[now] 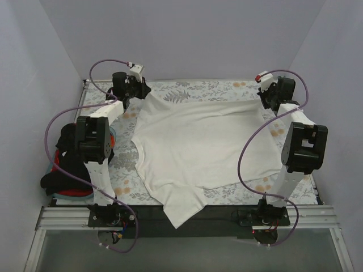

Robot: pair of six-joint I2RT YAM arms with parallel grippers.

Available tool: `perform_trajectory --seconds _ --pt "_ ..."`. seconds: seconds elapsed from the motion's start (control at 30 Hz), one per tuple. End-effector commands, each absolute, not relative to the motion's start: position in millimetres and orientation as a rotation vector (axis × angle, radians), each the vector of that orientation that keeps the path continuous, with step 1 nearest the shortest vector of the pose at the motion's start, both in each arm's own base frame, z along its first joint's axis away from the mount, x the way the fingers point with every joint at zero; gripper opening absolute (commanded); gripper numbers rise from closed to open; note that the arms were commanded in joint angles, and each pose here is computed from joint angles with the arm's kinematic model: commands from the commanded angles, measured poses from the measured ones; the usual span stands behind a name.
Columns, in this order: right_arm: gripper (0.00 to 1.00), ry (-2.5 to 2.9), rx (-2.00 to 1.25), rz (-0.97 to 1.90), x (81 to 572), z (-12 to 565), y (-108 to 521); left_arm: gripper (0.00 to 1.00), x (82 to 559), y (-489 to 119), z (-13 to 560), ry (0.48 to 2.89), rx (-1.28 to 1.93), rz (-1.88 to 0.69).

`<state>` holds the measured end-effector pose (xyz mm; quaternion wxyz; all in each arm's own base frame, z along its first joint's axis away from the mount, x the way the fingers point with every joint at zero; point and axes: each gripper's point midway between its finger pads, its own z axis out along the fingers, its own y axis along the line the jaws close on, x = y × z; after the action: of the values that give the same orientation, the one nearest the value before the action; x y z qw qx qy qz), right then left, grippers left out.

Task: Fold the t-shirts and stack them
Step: Flatten the tshirt out

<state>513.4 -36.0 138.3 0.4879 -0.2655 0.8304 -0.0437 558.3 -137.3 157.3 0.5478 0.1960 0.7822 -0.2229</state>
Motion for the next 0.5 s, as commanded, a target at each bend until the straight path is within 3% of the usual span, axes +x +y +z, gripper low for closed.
perform_trajectory --seconds 0.0,0.2,0.27,0.3,0.37,0.43,0.47 --pt "0.01 1.899 -0.628 -0.276 558.1 178.2 -50.1 0.0 605.3 -139.6 191.0 1.714 0.501 -0.447" --pt "0.01 1.963 -0.538 -0.343 595.7 161.5 -58.9 0.0 659.5 -134.6 168.4 1.727 0.435 -0.403" --pt "0.08 2.027 -0.498 -0.351 595.3 153.6 -64.6 0.11 669.8 -135.6 175.5 1.722 0.428 -0.406" --pt "0.18 2.044 -0.48 -0.365 595.7 151.6 -68.2 0.38 670.0 -136.1 162.1 1.767 0.421 -0.42" --pt "0.55 2.081 -0.467 -0.358 589.5 155.8 -69.4 0.67 673.7 -131.1 166.9 1.804 0.368 -0.407" --pt "0.98 2.109 -0.512 -0.321 573.2 165.2 -62.8 0.73 665.5 -120.1 175.9 1.873 0.307 -0.401" --pt "0.98 2.119 -0.535 -0.299 566.0 167.0 -59.6 0.73 655.4 -118.7 198.8 1.867 0.3 -0.423"
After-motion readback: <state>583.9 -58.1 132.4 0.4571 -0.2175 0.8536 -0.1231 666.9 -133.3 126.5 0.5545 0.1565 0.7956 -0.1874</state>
